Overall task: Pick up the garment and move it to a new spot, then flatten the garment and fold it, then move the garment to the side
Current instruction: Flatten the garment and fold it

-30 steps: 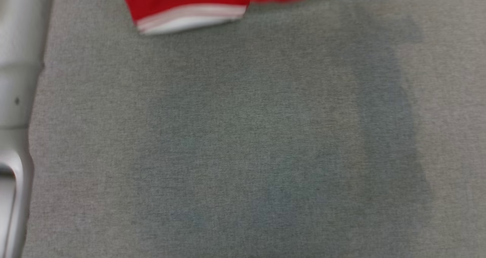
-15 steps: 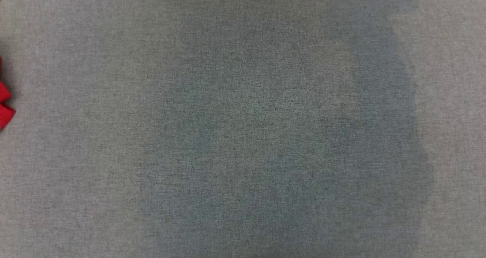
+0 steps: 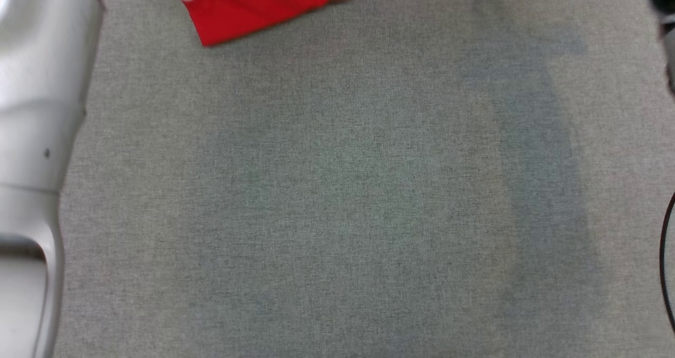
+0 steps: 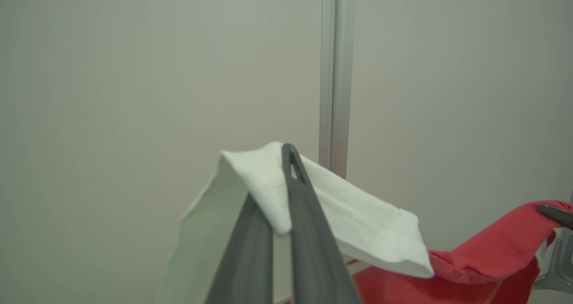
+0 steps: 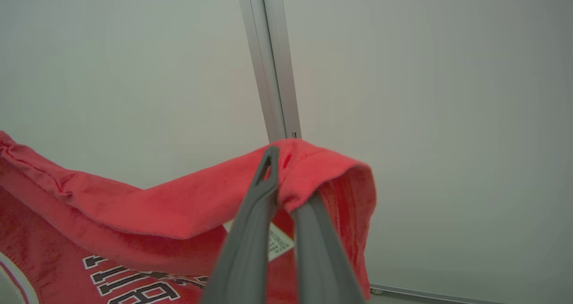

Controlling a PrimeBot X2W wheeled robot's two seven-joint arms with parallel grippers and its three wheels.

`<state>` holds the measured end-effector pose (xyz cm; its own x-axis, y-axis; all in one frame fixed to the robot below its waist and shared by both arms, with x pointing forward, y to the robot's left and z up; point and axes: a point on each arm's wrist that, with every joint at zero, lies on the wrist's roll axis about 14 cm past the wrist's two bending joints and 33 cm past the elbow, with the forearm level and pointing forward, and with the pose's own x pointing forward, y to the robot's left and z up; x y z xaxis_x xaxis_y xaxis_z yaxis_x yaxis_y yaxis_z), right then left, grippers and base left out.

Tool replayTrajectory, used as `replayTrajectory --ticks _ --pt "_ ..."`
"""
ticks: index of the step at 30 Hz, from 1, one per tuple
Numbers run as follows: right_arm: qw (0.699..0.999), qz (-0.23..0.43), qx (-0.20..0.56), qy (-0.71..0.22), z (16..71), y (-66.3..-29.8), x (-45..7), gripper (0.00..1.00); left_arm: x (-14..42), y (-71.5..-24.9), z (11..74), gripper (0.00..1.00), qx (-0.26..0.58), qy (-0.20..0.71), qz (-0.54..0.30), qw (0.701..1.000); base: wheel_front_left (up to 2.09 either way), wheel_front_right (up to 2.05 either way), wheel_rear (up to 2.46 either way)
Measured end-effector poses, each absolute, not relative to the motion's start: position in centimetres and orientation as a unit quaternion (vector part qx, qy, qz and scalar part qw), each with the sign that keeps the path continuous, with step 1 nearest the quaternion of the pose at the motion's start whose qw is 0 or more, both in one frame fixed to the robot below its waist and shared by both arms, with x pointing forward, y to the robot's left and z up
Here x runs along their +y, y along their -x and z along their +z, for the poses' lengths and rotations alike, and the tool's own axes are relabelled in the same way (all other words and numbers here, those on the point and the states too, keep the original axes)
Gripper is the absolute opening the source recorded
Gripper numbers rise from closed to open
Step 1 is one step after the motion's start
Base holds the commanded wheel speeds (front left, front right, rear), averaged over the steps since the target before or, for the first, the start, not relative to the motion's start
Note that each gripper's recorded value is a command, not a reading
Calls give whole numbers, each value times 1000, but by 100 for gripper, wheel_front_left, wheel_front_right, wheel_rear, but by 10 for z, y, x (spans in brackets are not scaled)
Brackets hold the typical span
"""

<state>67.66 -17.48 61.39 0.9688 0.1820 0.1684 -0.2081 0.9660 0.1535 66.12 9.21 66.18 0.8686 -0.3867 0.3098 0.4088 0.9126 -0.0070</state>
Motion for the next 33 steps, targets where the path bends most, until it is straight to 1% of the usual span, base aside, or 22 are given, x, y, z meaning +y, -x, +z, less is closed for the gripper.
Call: replayTrajectory --ticks 4,10,18,26,33 --pt "988 113 -45 -97 579 -652 -165 0 102 -639 631 0 -135 62 -198 969 0 0 0" --pt "985 119 5 -125 529 -603 -162 0 123 -588 580 0 -99 100 -159 977 0 0 0" --pt "978 118 70 -156 471 -526 -162 0 145 -503 514 0 -35 151 -98 983 0 0 0" --pt "968 101 126 -190 426 -446 -161 0 139 -417 471 0 25 199 -68 977 0 0 0" --pt "963 74 154 -208 404 -392 -169 0 133 -354 443 0 75 216 -45 972 0 0 0"
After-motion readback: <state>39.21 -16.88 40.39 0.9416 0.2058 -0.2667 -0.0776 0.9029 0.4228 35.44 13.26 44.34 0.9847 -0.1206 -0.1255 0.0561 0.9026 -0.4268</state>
